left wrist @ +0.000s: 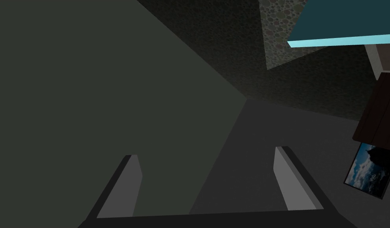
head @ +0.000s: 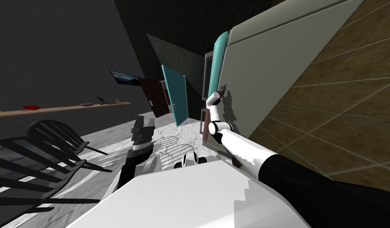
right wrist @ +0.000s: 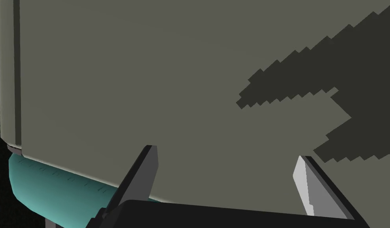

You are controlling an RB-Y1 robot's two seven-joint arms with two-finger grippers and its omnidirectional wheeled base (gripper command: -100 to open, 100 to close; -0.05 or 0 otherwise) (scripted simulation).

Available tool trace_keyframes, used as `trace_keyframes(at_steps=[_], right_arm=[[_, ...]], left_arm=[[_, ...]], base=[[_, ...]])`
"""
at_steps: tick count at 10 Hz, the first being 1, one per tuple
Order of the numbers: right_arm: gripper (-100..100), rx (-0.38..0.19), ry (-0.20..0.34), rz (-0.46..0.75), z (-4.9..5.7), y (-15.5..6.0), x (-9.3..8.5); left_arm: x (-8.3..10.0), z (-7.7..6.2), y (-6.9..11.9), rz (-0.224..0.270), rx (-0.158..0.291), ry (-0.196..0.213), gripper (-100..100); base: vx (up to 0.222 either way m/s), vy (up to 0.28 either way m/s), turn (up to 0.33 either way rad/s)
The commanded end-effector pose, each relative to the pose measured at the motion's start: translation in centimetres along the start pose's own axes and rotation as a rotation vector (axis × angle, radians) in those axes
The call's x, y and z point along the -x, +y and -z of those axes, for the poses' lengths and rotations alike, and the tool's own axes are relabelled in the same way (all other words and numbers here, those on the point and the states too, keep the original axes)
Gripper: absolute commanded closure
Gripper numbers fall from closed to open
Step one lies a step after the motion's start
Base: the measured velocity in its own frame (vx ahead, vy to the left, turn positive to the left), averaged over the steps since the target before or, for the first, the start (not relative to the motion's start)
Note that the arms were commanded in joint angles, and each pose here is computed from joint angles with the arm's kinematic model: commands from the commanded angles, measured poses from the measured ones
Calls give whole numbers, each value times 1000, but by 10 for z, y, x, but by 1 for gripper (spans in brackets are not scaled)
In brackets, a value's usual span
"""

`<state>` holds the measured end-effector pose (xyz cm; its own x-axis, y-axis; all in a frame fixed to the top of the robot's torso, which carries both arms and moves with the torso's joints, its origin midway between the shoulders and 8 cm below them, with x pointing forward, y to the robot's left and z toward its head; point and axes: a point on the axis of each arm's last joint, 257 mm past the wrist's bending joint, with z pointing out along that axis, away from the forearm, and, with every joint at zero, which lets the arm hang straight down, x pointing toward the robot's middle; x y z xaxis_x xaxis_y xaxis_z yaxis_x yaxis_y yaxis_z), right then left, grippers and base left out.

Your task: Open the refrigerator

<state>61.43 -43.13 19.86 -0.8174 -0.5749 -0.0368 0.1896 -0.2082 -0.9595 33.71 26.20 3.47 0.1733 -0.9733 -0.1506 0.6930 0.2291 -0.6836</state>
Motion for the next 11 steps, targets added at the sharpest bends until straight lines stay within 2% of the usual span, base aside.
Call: trace_keyframes(at_steps=[1,3,4,6,7,11], right_arm=[[-100,69,-79,-76,14,16,38],[-100,77,-85,-84,14,18,40],[-100,120,-110,-127,19,25,52],[-100,120,-110,-127,19,25,52],[-100,160,-132,-165,25,32,65],[-100,161,-132,-165,25,33,65]], left_arm=[[0,0,0,0,0,0,0],[0,0,0,0,0,0,0],[0,0,0,0,0,0,0],[0,0,0,0,0,0,0],[0,0,0,0,0,0,0],[0,0,0,0,0,0,0]], base=[[0,-37,36],[-12,-22,18],[-2,-8,36],[-7,-30,22],[6,-25,8],[-1,-3,12]])
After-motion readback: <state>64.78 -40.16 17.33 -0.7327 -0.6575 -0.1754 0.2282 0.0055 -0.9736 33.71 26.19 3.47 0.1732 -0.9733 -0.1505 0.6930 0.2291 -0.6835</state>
